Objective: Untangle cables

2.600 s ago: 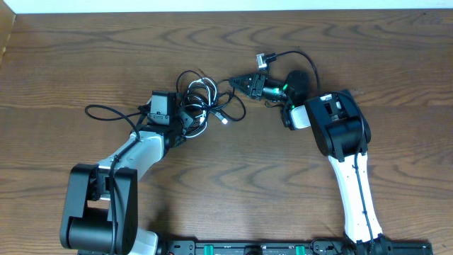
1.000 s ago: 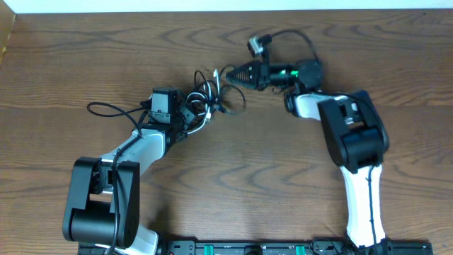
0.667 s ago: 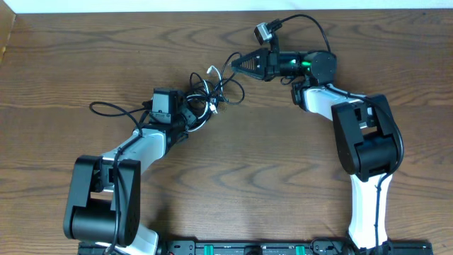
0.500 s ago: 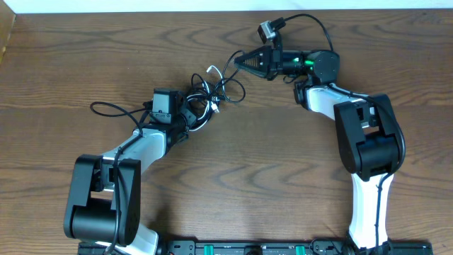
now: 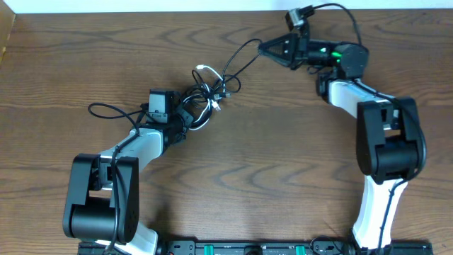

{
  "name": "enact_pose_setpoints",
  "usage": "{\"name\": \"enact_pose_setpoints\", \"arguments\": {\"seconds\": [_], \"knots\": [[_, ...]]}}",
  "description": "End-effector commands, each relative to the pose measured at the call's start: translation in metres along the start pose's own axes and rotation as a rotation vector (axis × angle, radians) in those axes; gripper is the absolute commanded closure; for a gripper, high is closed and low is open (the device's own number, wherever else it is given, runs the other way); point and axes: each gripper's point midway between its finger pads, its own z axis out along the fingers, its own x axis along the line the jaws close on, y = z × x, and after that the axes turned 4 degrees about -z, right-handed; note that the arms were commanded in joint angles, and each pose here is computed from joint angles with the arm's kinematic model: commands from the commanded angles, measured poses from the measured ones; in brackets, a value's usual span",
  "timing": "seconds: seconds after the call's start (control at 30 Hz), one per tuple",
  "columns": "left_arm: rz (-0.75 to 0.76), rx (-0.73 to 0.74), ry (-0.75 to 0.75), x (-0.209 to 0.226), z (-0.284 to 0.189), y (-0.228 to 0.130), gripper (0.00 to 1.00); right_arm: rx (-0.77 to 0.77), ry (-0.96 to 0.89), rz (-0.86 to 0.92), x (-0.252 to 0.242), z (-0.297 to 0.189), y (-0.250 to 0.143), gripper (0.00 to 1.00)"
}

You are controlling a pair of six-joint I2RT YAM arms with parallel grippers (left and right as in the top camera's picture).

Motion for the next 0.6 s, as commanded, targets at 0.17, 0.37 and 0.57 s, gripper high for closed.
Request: {"name": "enact_pose_setpoints", "arguments": {"seconds": [0.17, 0.37, 0.57], "knots": [[-0.067, -0.025, 0.18, 0.062, 0.009, 0.005, 0.92, -0.093, -0.003, -0.097, 0.041, -0.038, 0.025, 0.99], [-0.076, -0.024, 0.179, 0.062, 0.009, 0.005, 0.92, 0.001, -0.044, -0.103, 0.031, -0.035, 0.01, 0.99], [-0.078, -0.025, 0.176, 0.062, 0.009, 0.006, 0.92, 0.154, -0.047, -0.134, 0.021, -0.003, -0.02, 0.98]]}}
